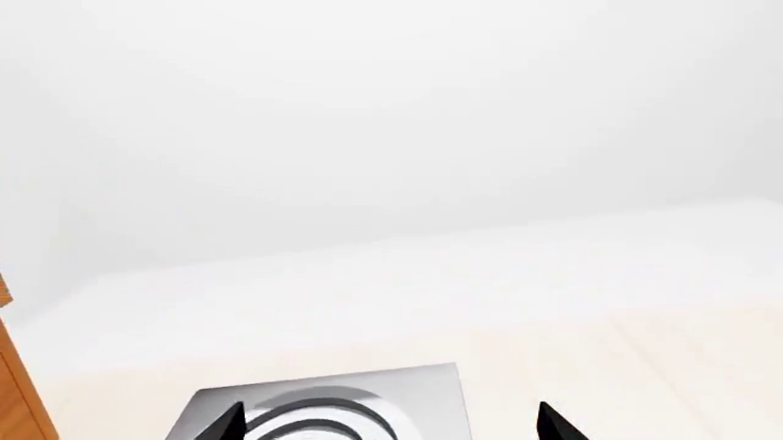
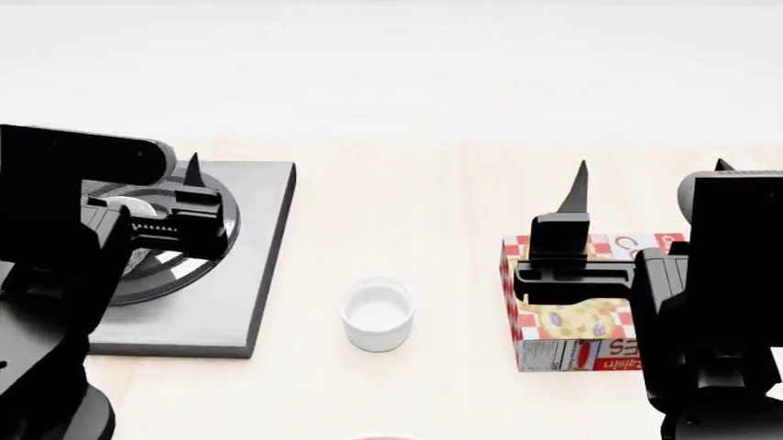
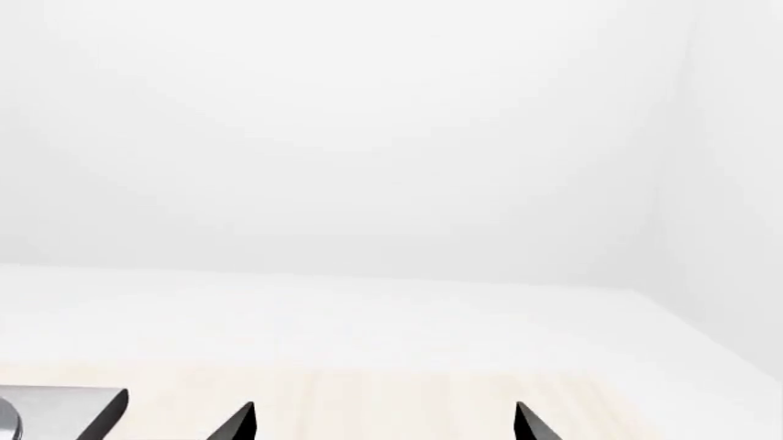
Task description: Pick the akita bowl on the stove and place it on the plate.
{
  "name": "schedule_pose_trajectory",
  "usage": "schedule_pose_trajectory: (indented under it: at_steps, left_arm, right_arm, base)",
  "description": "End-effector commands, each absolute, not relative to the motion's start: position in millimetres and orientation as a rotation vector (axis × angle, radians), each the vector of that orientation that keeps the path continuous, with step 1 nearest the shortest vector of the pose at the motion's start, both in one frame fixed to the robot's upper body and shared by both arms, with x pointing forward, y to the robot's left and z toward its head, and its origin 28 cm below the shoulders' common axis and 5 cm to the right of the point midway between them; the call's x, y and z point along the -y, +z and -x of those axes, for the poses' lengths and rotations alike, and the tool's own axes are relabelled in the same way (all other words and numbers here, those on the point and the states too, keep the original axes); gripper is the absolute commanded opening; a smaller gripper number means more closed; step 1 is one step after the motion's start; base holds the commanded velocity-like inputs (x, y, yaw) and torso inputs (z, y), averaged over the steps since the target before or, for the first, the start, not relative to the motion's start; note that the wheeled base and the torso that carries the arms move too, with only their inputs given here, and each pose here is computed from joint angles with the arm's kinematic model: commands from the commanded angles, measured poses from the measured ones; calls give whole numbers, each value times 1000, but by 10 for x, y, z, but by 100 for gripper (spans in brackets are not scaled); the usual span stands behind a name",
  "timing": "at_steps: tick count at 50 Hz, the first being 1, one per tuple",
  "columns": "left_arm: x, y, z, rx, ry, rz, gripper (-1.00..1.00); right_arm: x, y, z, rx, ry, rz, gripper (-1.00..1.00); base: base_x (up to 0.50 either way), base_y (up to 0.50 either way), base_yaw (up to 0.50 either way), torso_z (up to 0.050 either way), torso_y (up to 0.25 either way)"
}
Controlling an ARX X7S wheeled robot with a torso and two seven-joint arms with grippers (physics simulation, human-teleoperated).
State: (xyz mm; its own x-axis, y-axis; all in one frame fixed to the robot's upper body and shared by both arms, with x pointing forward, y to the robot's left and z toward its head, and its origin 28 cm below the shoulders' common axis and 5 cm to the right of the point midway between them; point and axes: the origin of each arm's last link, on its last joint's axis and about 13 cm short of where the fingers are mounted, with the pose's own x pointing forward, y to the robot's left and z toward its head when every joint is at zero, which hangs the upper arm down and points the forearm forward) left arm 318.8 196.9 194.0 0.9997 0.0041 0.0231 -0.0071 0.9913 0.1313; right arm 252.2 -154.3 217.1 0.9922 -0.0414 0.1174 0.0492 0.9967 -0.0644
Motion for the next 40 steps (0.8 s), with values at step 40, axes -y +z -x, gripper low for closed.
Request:
schedule_pose_trajectory:
  at_steps: [40]
  left_arm:
    - [-2186,3160,-4008,-39,197,-191,100]
  right_arm:
    - [1537,2171,-2512,119,-43,73,100]
  base:
    - [0,0,0,0,0]
